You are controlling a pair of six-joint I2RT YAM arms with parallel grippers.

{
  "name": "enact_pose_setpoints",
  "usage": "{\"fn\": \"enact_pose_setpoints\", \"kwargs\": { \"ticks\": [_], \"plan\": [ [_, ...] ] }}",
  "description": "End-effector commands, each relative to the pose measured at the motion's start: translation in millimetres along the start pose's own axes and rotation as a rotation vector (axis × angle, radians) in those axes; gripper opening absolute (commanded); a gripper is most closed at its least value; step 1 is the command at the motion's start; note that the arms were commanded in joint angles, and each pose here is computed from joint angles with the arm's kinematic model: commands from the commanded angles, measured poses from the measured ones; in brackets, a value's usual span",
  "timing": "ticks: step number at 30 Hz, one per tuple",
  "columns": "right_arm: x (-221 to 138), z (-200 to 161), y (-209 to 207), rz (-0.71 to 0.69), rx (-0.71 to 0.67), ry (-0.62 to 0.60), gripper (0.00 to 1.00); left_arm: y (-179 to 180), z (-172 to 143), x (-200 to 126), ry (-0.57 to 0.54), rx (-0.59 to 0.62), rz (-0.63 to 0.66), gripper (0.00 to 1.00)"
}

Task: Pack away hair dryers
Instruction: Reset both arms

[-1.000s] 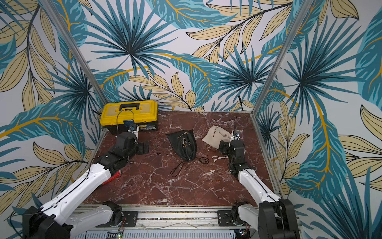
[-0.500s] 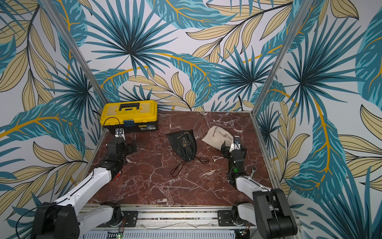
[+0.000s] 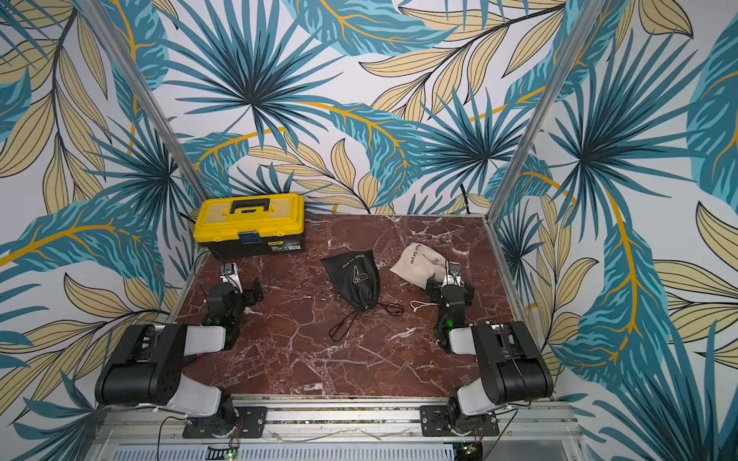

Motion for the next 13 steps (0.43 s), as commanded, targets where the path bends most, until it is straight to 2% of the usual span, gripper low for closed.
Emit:
{"fn": "enact_pose_setpoints", "kwargs": {
  "ticks": [1,5,13],
  "plan": [
    [1.2,4.8,-3.8,-0.027,0.022,-0.019,1.00,-17.9,30.3,-0.1,-0.120,0.011,-0.129,1.00],
    [1.9,4.2,-3.6,-0.026,0.020,-0.015,1.00,-18.0,30.7,0.9,-0.083,0.005,-0.120,1.00],
    [0.9,4.5,-4.2,-0.025,0.021,-0.024,1.00,-20.9,30.5,1.5,-0.079,0.020,-0.133,0.99]
  ]
}}
Point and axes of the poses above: each gripper's point midway between its finger pads, its own x axis out along the fingers, its own y axis along the line the jaws close on, z = x × y, the point moved 5 cm from there along -x, back along the fingers, and after that the axes turned 9 degrees about -x, right-handed, at the moved point
